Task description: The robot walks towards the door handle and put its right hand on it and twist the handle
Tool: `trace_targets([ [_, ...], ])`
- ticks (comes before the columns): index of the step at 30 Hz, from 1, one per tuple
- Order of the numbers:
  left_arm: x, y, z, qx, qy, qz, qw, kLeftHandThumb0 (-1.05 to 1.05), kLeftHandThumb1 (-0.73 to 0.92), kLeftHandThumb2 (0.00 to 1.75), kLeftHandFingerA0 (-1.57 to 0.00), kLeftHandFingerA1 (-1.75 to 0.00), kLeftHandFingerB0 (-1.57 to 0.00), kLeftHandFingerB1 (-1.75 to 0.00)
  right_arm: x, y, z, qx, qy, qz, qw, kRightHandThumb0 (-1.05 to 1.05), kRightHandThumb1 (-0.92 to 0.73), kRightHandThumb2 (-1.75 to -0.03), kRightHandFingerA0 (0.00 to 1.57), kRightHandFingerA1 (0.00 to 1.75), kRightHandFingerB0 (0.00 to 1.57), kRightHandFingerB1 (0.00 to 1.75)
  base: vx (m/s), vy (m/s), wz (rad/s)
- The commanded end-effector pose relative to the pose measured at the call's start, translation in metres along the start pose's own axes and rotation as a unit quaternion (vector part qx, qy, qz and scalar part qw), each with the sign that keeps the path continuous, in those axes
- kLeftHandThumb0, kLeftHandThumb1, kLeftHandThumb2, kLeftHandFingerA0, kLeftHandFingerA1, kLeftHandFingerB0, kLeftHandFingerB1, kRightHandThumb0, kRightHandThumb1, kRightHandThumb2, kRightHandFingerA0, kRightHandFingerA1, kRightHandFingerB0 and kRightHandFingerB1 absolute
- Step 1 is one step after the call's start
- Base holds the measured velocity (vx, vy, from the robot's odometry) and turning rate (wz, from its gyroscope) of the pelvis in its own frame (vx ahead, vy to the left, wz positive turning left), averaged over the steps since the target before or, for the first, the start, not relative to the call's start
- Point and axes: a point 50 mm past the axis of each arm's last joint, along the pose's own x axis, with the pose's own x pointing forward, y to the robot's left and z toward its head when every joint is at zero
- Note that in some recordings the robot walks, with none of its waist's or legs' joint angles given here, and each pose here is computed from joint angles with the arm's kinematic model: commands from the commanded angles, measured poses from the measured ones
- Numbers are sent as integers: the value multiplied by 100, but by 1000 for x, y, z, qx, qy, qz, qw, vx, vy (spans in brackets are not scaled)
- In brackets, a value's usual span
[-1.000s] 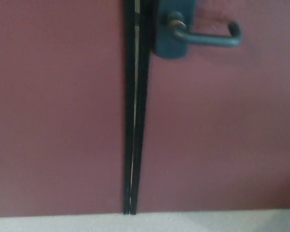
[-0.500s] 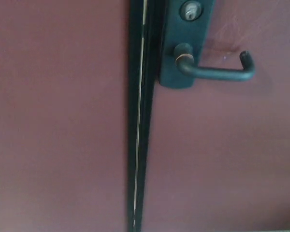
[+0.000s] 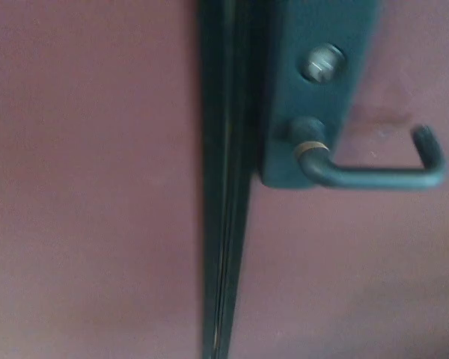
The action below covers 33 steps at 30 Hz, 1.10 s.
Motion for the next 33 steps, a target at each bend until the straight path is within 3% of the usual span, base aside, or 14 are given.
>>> trace_targets([
  [1, -1, 0, -5, 0, 9, -2, 1000, -24, 53, 56, -72, -51, -55, -42, -1, 0, -5, -6, 14, 1, 1000, 7, -62, -57, 72, 57, 52, 47, 170, 101, 8],
  [20, 1, -2, 1, 7, 2, -8, 1000, -25, 53, 56, -75, -56, -56, -42, 1, 3, -1, -1, 18, 5, 1000, 8, -61, -57, 72, 58, 53, 47, 67, -70, -3],
  [33, -1, 0, -4, 20, 7, -9, 1000, -24, 53, 56, -74, -55, -56, -42, -2, 3, -7, -12, 17, 11, 1000, 6, -62, -57, 71, 57, 54, 47, -30, 125, 0],
])
